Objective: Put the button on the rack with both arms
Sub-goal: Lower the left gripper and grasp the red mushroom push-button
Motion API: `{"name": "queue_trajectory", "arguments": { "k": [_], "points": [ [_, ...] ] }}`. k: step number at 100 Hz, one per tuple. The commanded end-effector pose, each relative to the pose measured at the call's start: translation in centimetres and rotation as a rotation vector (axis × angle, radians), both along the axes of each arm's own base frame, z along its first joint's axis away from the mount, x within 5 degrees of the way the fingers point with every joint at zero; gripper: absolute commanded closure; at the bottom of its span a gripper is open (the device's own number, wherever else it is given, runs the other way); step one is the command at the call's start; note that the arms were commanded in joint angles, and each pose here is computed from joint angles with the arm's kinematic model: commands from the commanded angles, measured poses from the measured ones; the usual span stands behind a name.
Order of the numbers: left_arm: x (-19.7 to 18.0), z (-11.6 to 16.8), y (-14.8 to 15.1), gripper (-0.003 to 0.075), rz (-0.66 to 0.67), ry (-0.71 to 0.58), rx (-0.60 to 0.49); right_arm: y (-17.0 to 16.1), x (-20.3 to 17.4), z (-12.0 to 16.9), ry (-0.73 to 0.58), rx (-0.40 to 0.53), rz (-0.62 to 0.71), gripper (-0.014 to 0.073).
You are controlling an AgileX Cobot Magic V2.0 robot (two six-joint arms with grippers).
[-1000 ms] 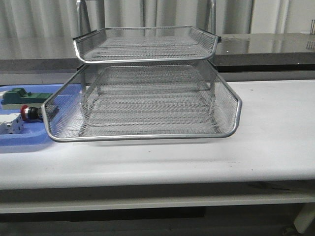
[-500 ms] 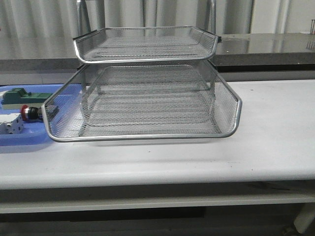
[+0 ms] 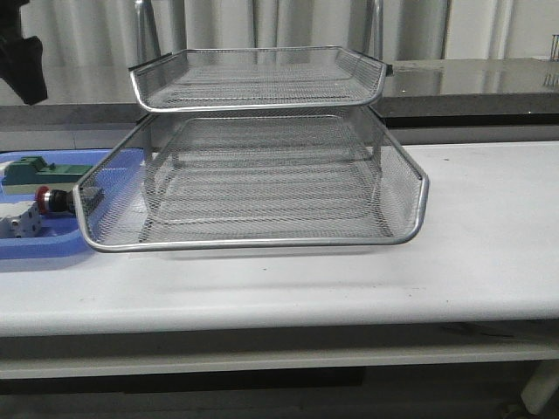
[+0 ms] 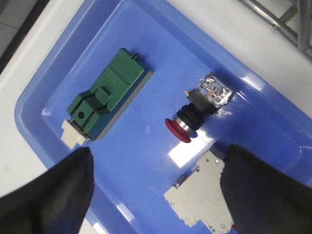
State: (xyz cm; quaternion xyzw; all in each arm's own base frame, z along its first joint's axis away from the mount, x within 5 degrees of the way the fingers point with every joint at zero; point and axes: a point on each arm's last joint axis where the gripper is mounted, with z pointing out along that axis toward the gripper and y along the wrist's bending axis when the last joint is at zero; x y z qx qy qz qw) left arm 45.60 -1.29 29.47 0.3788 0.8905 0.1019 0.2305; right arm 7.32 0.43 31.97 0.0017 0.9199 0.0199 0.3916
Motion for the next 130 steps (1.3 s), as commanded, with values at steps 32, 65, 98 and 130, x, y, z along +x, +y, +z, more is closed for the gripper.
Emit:
{"name": "queue_trajectory", "arguments": {
  "k": [32,65,98,130],
  "points": [
    [2.8,-2.0,-1.0,0.0198,-0.053,-0.014,-0.049,-0.1,0.3,1.4,-0.084,-0.004,-0.002,0.0662],
    [4.1,-6.0,-1.1,0.0198,-0.07,0.058,-0.047,-0.1,0.3,1.4,-0.084,-0.004,-0.002,0.0662],
    [4.7,-7.9,-1.3,0.0198,-0.091,0.088,-0.064,-0.1,0.3,1.4,-0.084,-0.004,-0.002,0.0662],
    [5.2,-9.6,-1.4,0.0198,-0.111,0.102,-0.062,-0.1,0.3,1.4,-0.084,-0.004,-0.002,0.0662]
  ]
}}
